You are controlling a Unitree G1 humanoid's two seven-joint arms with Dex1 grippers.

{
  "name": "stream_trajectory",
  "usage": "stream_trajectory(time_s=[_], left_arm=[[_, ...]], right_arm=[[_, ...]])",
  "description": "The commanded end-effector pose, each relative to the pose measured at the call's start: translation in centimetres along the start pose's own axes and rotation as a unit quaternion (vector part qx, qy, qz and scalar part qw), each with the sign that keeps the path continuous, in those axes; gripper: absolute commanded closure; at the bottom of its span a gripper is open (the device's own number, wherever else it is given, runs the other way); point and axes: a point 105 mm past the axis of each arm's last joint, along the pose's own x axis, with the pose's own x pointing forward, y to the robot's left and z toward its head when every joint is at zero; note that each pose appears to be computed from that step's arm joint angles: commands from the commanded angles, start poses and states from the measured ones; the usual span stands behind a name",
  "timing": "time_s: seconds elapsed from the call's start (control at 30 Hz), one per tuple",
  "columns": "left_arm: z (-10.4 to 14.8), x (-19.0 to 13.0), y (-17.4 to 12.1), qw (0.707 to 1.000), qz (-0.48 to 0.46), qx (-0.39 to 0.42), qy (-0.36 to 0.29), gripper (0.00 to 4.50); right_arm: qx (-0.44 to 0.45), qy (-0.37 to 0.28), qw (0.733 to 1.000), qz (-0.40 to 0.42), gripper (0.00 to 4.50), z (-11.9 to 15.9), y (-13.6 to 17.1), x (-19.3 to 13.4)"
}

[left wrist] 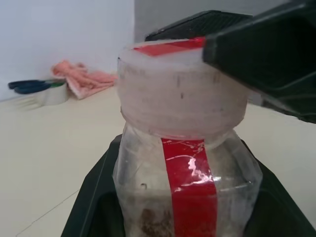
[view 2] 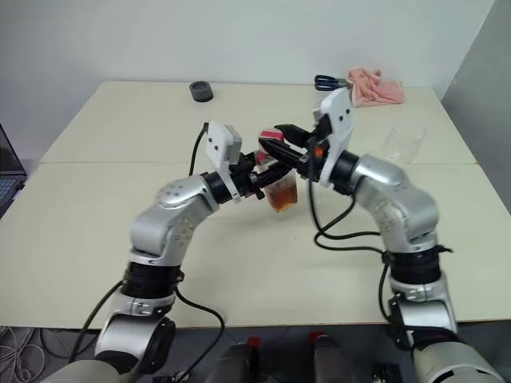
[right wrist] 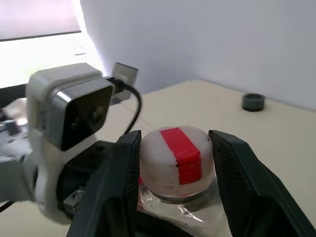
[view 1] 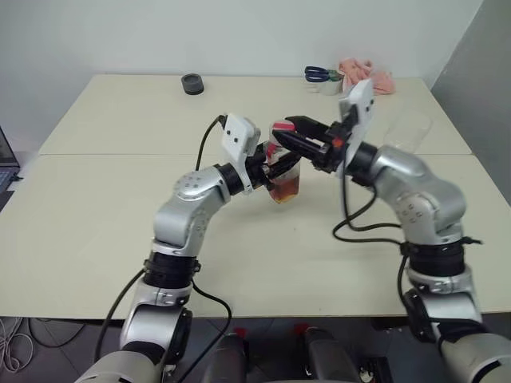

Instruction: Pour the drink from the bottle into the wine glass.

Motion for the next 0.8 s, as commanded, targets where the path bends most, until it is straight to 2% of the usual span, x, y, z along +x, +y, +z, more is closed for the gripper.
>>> stream_trajectory(time_s=[0.03,0.13,0.27,0.33,0.4,0.53,0.63,0.8], left_arm=[[3.9,-0.7,-5.2,0.989,-0.146,0.013,-0.032,2.52],[5.3,-1.8,-6.9,0.979,-0.201,0.014,-0.026,2.52],[5.6,-2.3,-6.1,0.979,-0.200,0.025,-0.009,2.52],[4.8,-2.6,-4.8,0.983,-0.180,0.042,0.007,2.52],[3.9,-2.8,-3.4,0.985,-0.159,0.061,0.021,2.52],[2.2,-3.5,-0.6,0.991,-0.108,0.071,0.038,2.52],[2.3,-3.2,0.2,0.993,-0.090,0.074,0.026,2.52],[2.5,-2.0,1.0,0.995,-0.070,0.076,0.002,2.52]], right_arm=[[0.022,-0.031,0.987,0.157,2.68,3.5,3.0,0.1],[0.044,-0.023,0.976,0.210,2.68,4.2,3.6,0.0],[0.044,-0.013,0.979,0.197,2.68,4.4,2.5,-0.4],[0.045,-0.010,0.983,0.178,1.96,4.5,1.9,-1.2],[0.045,-0.007,0.986,0.159,1.46,4.5,1.4,-2.0],[0.042,0.013,0.994,0.096,0.03,4.1,0.9,-5.0],[0.023,0.020,0.999,0.034,0.03,3.4,1.1,-6.3],[-0.031,0.048,0.997,-0.058,0.03,1.2,1.9,-5.5]])
